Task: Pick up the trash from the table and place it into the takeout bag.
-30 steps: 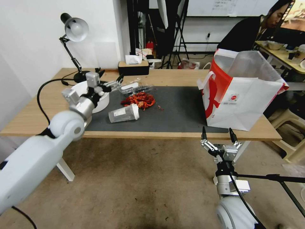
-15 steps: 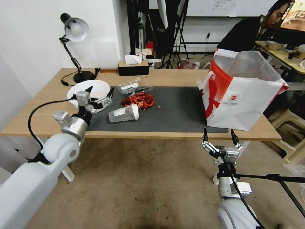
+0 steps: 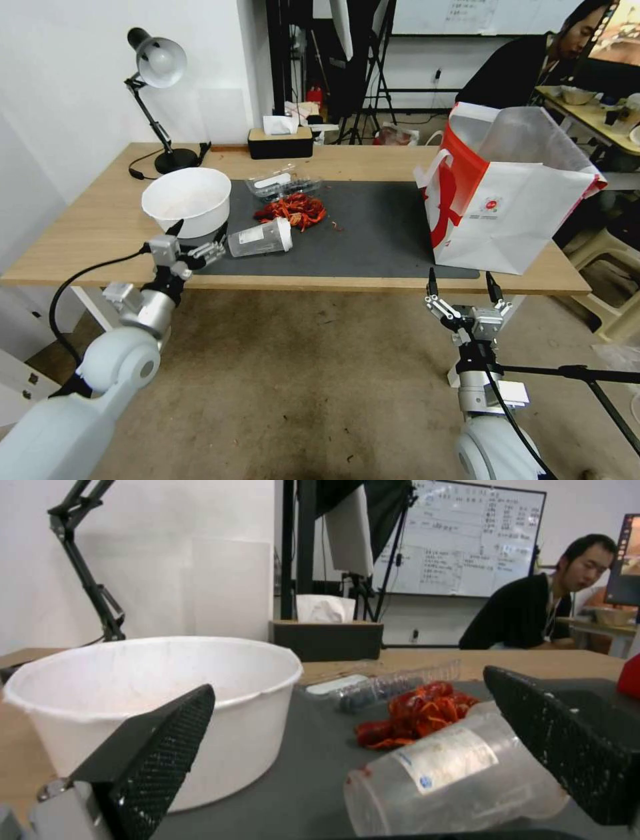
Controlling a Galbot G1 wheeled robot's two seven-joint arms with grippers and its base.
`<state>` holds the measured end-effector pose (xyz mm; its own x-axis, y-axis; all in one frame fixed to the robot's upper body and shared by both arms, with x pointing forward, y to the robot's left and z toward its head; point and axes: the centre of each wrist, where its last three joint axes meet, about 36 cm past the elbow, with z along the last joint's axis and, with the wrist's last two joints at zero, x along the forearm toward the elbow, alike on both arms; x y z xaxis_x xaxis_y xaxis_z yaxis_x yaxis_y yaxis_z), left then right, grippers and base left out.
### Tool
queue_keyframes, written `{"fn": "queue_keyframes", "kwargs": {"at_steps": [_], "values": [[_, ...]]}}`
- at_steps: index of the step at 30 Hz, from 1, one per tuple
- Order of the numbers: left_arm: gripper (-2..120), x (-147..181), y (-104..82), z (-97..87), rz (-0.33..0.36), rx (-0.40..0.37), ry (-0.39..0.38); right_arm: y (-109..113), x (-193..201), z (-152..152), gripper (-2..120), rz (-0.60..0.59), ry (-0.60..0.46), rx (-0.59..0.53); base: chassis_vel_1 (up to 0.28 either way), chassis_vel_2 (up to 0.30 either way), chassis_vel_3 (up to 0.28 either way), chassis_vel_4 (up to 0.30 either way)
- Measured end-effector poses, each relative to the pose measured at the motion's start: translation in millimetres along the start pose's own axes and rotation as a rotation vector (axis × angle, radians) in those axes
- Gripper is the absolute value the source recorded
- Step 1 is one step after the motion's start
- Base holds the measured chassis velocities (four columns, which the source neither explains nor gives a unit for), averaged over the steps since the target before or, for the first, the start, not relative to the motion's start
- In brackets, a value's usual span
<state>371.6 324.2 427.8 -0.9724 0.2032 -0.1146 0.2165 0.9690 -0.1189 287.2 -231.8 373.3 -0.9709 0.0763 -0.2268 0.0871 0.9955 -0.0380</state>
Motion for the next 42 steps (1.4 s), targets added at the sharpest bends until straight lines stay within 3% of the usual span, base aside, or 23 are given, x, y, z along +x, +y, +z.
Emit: {"fn": "queue_keyframes", "kwargs": {"at_steps": [9, 23, 33, 42], "values": [[100, 32, -4.0, 21.8, -0.023, 0.002, -0.024, -1, 0, 1, 100, 0.0, 0.0, 0.0, 0.0, 0.0, 0.0, 0.0], [100, 75, -10.9, 56.5, -0.073, -0.005, 0.007, 0, 1, 3, 100, 0.0, 0.001, -0.003, 0.0, 0.0, 0.0, 0.0], [100, 73, -10.5, 58.6, -0.068, -0.012, -0.002, 0, 1, 4, 100, -0.001, 0.002, -0.003, 0.0, 0.0, 0.0, 0.0], [100, 50, -2.4, 53.5, 0.002, -0.081, -0.028, -1, 1, 4, 100, -0.001, 0.003, -0.003, 0.0, 0.0, 0.0, 0.0]]}}
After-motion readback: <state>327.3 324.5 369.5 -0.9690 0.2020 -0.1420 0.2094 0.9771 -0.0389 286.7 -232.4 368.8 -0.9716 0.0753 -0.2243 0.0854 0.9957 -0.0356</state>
